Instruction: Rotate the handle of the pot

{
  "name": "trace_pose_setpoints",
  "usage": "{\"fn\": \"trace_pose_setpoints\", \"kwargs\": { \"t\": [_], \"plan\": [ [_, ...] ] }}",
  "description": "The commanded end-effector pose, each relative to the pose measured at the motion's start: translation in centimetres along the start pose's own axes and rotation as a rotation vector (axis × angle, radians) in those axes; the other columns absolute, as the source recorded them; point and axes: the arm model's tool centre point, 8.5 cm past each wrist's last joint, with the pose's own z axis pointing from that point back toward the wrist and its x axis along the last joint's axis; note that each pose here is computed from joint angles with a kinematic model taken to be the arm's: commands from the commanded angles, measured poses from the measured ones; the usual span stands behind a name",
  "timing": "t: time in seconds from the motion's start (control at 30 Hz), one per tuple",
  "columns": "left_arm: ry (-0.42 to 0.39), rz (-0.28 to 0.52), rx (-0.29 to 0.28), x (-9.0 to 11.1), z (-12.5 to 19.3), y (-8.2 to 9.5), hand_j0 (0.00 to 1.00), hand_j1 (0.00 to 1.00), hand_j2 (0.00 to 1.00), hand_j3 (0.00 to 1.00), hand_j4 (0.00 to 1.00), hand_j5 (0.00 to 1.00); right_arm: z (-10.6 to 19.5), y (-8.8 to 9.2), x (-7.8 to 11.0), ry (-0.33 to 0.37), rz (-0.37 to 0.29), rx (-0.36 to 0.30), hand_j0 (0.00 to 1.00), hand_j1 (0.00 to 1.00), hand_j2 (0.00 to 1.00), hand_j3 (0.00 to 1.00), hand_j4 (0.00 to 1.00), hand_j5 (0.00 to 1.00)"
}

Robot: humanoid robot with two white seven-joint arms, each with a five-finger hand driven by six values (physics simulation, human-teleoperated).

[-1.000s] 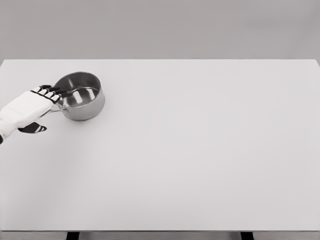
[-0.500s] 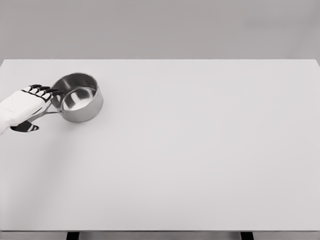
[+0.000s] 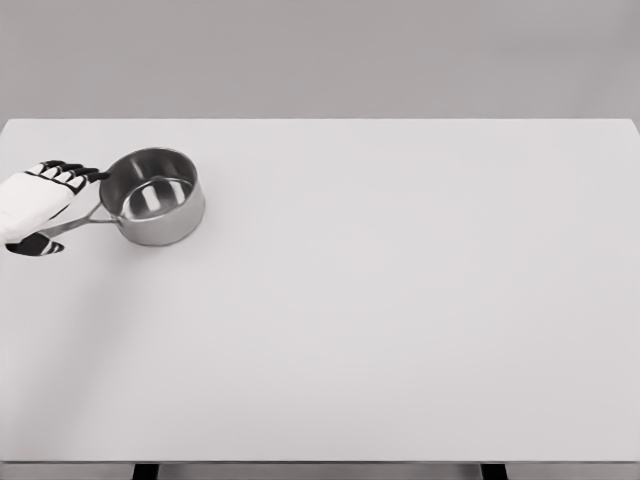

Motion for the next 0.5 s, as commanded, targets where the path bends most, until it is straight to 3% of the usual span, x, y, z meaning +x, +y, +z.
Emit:
{"fn": "trace_pose_setpoints", "kwargs": {
  "t": [0.0,0.47],
  "plan": [
    [0.008,0.003,0.0,-0.3,0.1,0.0,1.0,1.0,1.0,1.0,1.0,1.0,0.0,0.0,0.0,0.001,0.0,0.0,1.0,1.0,1.0,1.0,1.0,1.0],
    [0.053,0.016,-0.001,-2.1,-0.2,0.1,1.0,1.0,1.0,1.0,1.0,1.0,0.0,0.0,0.0,0.001,0.0,0.0,1.0,1.0,1.0,1.0,1.0,1.0]
  ]
}}
